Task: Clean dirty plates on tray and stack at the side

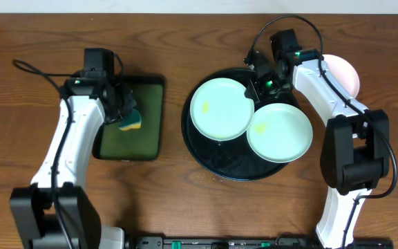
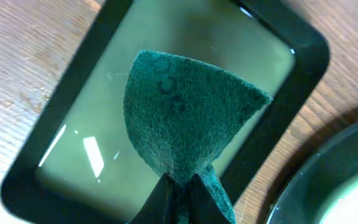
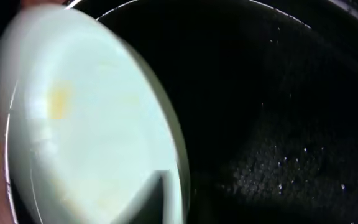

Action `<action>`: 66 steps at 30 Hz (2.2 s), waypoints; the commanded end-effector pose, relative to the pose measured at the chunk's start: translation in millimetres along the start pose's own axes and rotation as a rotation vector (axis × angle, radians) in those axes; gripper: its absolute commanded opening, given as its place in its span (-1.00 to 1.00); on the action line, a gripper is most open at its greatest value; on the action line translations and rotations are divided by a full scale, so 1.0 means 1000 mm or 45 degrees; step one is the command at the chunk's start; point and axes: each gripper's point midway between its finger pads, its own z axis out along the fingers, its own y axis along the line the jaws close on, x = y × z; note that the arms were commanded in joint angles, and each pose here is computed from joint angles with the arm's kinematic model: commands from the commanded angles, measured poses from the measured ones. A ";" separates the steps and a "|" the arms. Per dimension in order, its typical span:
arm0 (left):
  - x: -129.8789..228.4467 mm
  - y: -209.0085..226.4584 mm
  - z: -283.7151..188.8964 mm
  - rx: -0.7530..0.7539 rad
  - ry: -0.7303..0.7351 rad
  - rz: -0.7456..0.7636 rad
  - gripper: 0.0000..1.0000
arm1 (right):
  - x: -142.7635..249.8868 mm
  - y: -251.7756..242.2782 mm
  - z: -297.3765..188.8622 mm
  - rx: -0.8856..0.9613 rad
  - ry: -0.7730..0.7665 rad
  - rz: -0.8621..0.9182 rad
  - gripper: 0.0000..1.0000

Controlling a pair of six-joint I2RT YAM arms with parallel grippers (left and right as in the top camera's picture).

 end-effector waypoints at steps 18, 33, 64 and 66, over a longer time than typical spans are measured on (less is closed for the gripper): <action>0.000 0.001 0.005 -0.001 0.013 0.012 -0.85 | 0.011 -0.022 0.038 0.280 0.087 0.289 -0.53; 0.000 0.001 0.005 -0.001 0.013 0.012 -0.85 | 0.032 -0.016 0.044 0.507 0.178 0.364 -0.94; 0.001 0.001 0.005 -0.003 0.017 0.013 -0.85 | 0.023 -0.031 0.020 0.415 0.119 0.477 -0.42; 0.001 0.001 0.005 -0.003 0.016 0.013 -0.85 | 0.030 -0.034 0.026 0.420 0.120 0.510 -0.42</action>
